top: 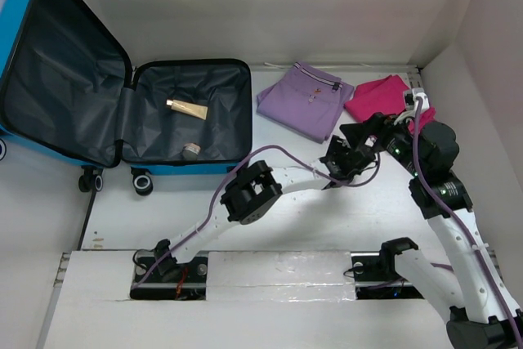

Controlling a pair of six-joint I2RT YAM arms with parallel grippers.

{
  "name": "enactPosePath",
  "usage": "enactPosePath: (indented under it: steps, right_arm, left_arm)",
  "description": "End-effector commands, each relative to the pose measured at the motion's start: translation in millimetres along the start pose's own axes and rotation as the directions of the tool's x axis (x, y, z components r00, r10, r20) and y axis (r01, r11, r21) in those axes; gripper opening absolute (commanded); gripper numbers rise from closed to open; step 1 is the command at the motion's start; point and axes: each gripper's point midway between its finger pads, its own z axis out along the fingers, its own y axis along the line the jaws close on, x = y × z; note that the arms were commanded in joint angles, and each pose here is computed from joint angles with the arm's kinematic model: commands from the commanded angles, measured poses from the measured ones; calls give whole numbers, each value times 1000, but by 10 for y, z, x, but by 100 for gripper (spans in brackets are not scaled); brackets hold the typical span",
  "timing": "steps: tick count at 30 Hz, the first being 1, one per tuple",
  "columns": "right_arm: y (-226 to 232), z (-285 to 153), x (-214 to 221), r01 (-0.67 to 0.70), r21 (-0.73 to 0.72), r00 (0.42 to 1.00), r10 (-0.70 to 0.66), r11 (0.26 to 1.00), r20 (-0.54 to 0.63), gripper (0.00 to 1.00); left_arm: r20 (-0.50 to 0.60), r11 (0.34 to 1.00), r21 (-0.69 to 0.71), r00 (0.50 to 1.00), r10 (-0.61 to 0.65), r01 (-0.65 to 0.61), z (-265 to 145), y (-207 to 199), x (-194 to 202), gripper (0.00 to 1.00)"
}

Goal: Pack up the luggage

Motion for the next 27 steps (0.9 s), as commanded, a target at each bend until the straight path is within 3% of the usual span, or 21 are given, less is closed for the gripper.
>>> enactPosePath:
  steps: [1,2,5,6,7,11,12,13,16,22,27]
  right_arm:
    - [203,-53,-287,36,-63,996,-31,997,84,89]
    - [203,-53,-287,36,-63,996,-31,997,84,89]
    - [203,-53,-287,36,-63,996,-31,997,84,89]
    - [183,-51,-296,35,-52,996,-31,998,88,89]
    - [169,-49,-303,34,-43,995,-30,998,92,89]
    - [191,-145,-443,50,-19,991,-47,999,127,89]
    - [212,-179,-466,53,-23,989,-50,998,137,89]
    - [212,-180,-467,53,-23,989,-50,998,138,89]
    - [264,-203,-518,67,-46,984,-58,997,166,89]
    - [227,-95,-304,42,-64,994,-36,997,99,89]
    - [156,-23,-189,34,-56,997,-30,998,77,89]
  left_arm:
    - [-101,998,-20,994,52,-54,27,184,337,59]
    - [-93,999,-17,995,46,-48,-16,192,284,36]
    - [-97,998,-28,994,52,-55,-117,305,313,15]
    - [-62,1000,-14,998,14,-15,-272,306,74,3]
    - [-29,1000,2,1000,-11,11,-362,314,-56,1]
    - [104,995,36,990,-93,90,-1066,558,-572,0]
    - [97,996,3,991,-87,87,-1159,750,-445,0]
    - [163,987,3,974,-158,159,-1393,949,-790,0]
    - [210,963,-4,942,-263,270,-1647,1485,-987,1]
    - [303,914,-111,889,-343,390,-1914,2353,-1166,1]
    - [350,787,-312,834,-427,533,-1853,3545,-880,13]
